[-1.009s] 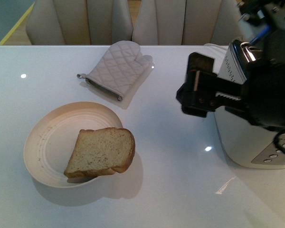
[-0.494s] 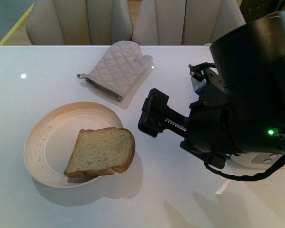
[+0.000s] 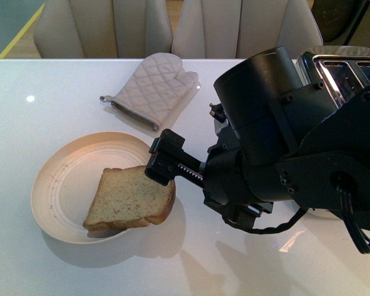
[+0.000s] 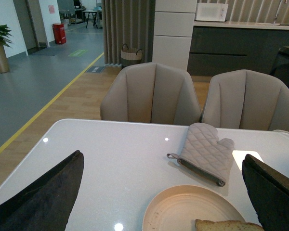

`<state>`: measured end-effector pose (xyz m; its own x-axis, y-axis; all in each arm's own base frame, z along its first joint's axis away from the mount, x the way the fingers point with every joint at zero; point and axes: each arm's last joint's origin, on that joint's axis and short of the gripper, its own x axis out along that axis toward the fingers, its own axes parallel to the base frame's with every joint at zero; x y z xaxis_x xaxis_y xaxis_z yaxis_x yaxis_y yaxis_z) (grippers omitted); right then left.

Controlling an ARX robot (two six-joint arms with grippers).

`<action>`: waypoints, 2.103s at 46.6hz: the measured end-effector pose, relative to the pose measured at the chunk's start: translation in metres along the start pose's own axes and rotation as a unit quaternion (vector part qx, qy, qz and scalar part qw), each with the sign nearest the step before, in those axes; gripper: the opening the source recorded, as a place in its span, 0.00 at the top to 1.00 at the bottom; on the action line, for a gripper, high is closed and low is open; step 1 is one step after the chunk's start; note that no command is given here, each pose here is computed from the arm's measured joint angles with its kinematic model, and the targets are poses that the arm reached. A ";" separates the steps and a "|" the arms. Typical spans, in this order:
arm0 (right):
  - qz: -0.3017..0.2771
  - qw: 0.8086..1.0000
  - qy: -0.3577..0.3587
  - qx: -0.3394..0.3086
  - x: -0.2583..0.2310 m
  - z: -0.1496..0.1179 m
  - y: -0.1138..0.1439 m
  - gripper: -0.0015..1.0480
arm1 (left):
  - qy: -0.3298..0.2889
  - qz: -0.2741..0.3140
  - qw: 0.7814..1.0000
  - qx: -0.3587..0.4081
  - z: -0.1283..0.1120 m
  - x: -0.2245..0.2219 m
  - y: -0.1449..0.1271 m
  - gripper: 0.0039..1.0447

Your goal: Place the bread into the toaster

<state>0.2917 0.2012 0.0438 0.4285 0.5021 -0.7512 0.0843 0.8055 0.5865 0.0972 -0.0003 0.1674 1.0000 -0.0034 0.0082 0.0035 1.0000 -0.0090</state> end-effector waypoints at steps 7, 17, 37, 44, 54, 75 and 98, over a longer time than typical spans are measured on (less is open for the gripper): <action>0.002 1.000 0.004 0.003 0.003 0.000 0.004 0.09 | 0.000 0.000 1.000 0.000 0.000 0.000 0.000 0.06; 0.007 1.000 0.013 0.000 0.006 -0.003 0.007 0.09 | 0.000 0.000 1.000 0.000 0.000 0.000 0.000 0.06; 0.010 1.000 0.024 0.008 0.022 -0.004 0.011 0.09 | 0.000 0.000 1.000 0.000 0.000 0.000 0.000 0.06; 0.008 0.999 0.027 0.018 0.031 -0.004 0.011 0.09 | 0.000 0.000 1.000 0.000 0.000 0.000 0.000 0.06; 0.010 0.999 0.028 0.025 0.040 -0.003 0.010 0.09 | 0.000 0.000 1.000 0.000 0.000 0.000 0.000 0.06; 0.007 0.998 0.041 0.040 0.059 -0.003 0.009 0.27 | 0.000 0.000 1.000 0.000 0.000 0.000 0.000 0.06; 0.014 0.997 0.040 0.062 0.058 -0.002 0.005 0.97 | 0.000 0.000 1.000 0.000 0.000 0.000 0.000 0.06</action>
<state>0.3152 0.2348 0.0029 0.3588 0.5523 -0.7525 0.1864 0.7475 0.6375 0.0972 -0.0003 0.1674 1.0000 -0.0034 0.0082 0.0035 1.0000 -0.0090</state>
